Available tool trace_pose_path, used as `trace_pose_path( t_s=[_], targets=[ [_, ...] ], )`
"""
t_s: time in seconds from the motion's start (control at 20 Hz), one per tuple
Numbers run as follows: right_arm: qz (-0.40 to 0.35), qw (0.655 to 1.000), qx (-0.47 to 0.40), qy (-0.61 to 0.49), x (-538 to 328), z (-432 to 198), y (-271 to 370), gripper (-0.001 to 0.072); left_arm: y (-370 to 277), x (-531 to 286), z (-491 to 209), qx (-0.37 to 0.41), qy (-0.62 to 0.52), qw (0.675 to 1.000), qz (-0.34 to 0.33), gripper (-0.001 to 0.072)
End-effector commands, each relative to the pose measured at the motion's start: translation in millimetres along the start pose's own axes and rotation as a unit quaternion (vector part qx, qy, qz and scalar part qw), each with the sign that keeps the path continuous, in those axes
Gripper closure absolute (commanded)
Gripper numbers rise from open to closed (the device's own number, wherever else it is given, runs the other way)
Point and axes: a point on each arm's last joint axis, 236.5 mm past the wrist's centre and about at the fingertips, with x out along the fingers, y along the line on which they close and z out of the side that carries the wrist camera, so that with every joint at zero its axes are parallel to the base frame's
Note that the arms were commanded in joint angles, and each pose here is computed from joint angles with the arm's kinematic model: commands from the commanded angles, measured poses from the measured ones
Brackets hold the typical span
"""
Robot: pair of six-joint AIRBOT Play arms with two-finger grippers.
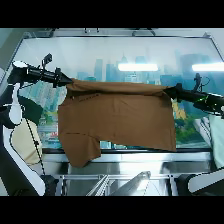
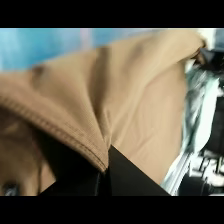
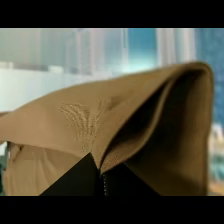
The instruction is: Fold the shirts.
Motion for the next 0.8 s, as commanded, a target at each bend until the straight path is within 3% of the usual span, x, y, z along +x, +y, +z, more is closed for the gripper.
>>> trace_pose_path(
  t_s=[0.0,0.25,0.3,0.35,0.4,0.75],
  targets=[
    [-0.040,0.997,-0.009,0.060,-11.4,-26.0,-27.3,0.0692,29.4,-3.1,-32.9,-0.028,0.071,0.995,0.060,0.0699],
    [-0.050,0.997,-0.015,0.056,-13.0,-22.2,-31.8,0.0688,45.2,8.4,-49.7,-0.056,0.093,0.992,0.068,0.0699],
    [-0.042,0.997,-0.016,0.062,-13.8,-24.1,-27.0,0.0616,44.7,8.9,-54.1,-0.065,0.100,0.991,0.064,0.0686],
    [-0.035,0.997,-0.019,0.069,-17.0,-26.5,-22.1,0.0502,42.7,7.2,-59.1,-0.079,0.110,0.989,0.063,0.0579],
    [-0.032,0.996,-0.022,0.078,-23.5,-29.1,-18.7,0.0474,42.0,1.5,-61.5,-0.100,0.112,0.987,0.064,0.0501],
    [-0.195,0.960,0.019,0.199,-153.9,-76.0,-48.3,0.0330,4.3,-89.6,-47.1,-0.089,0.021,0.991,0.099,0.0494]
  ],
)
